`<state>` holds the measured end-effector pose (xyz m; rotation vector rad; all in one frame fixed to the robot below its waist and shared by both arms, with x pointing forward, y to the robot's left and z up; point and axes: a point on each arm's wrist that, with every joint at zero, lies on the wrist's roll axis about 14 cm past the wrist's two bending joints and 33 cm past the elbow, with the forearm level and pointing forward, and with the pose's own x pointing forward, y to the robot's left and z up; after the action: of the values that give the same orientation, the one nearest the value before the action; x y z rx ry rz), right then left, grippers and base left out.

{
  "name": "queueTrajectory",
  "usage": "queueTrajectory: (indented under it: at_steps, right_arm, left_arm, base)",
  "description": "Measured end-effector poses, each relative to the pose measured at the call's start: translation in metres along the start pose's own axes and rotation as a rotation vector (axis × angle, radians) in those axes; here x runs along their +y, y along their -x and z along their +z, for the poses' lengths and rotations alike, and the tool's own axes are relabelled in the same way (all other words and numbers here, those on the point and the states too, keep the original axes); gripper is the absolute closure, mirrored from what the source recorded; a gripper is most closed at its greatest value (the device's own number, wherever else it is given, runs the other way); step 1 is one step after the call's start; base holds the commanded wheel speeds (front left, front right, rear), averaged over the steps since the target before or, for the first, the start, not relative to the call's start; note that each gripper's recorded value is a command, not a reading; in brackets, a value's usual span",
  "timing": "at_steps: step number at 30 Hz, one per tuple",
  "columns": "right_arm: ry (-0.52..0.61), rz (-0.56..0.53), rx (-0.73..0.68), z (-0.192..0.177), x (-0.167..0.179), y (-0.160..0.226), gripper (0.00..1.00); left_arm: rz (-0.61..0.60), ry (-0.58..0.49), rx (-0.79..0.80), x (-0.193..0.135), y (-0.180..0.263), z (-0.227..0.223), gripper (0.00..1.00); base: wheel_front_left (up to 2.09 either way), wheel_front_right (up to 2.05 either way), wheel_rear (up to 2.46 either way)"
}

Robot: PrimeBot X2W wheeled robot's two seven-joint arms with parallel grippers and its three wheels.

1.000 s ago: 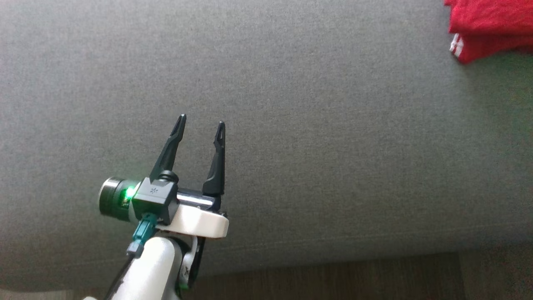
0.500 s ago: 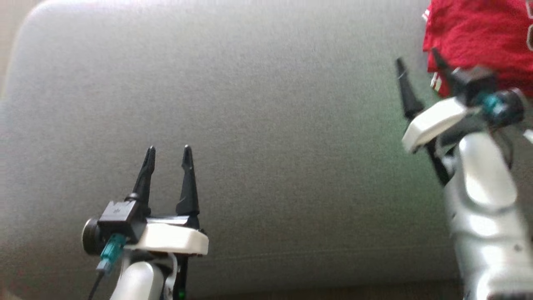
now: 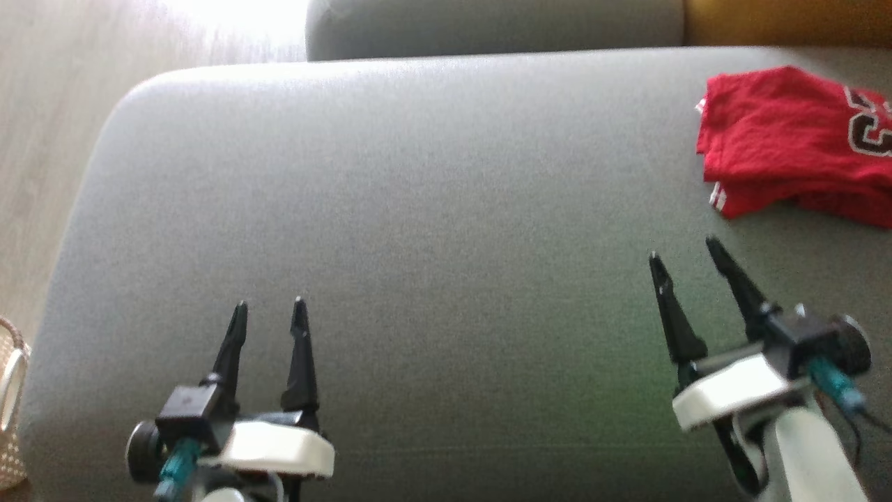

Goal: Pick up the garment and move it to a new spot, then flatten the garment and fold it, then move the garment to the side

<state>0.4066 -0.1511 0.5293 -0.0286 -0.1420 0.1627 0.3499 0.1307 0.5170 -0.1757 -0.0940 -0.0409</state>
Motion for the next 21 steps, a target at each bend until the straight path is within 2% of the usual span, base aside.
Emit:
queueTrajectory:
  at_steps: [5, 12, 13, 21]
  right_arm:
    - [-0.025, -0.014, 0.002, 0.001, 0.001, 0.029, 0.0]
    - [-0.048, -0.037, -0.002, 0.003, -0.003, 0.04, 0.0]
    - [-0.05, -0.039, -0.006, 0.004, -0.004, 0.04, 1.0]
    - [-0.089, -0.055, 0.154, -0.044, -0.003, 0.065, 1.0]
  left_arm:
    - [0.0, -0.033, 0.001, 0.002, 0.017, 0.0, 0.0]
    - [-0.021, -0.057, -0.012, -0.001, 0.02, 0.004, 0.0]
    - [-0.021, -0.057, -0.009, -0.001, 0.022, 0.003, 1.0]
    - [0.005, -0.049, 0.154, 0.007, 0.046, -0.045, 1.0]
  base:
    - [0.0, 0.0, 0.0]
    - [0.0, 0.0, 0.0]
    - [0.0, 0.0, 0.0]
    - [0.0, 0.0, 0.0]
